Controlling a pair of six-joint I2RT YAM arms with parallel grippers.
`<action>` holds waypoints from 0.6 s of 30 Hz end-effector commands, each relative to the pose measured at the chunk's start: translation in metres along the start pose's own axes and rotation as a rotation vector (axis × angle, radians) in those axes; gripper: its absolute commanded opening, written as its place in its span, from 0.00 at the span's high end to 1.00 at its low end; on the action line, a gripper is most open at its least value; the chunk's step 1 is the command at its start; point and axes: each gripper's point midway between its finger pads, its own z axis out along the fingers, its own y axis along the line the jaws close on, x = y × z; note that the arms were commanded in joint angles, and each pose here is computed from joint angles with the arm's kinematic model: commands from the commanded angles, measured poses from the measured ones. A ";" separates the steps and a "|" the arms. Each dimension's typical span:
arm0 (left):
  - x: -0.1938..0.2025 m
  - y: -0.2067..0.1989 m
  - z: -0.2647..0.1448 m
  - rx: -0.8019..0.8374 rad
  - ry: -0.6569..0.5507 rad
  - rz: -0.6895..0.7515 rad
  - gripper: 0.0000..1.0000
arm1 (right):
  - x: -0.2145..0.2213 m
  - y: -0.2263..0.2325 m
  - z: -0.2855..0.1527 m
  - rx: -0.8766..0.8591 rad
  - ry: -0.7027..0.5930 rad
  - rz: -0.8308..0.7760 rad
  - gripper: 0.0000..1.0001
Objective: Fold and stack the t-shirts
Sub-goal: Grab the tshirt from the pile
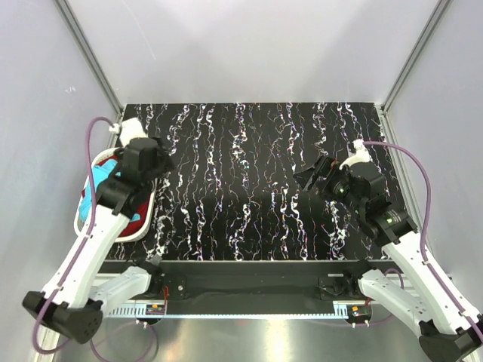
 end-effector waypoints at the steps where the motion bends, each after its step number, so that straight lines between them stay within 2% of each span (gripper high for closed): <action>1: -0.009 0.075 0.013 -0.312 -0.024 -0.206 0.31 | 0.007 0.009 0.002 -0.066 0.013 0.038 0.00; 4: 0.019 0.117 0.029 -0.449 0.047 -0.324 0.33 | 0.015 0.015 0.003 -0.103 0.050 0.061 0.00; 7: 0.038 0.157 0.029 -0.612 0.052 -0.391 0.33 | 0.019 0.022 0.002 -0.136 0.080 0.067 0.00; 10: 0.056 0.177 0.029 -0.691 0.069 -0.446 0.33 | 0.019 0.028 -0.001 -0.163 0.090 0.061 0.00; 15: 0.089 0.172 0.050 -0.684 0.201 -0.473 0.35 | 0.017 0.027 -0.002 -0.164 0.075 0.049 0.00; 18: 0.105 0.173 0.055 -0.702 0.239 -0.477 0.41 | 0.019 0.025 -0.001 -0.161 0.081 0.056 0.00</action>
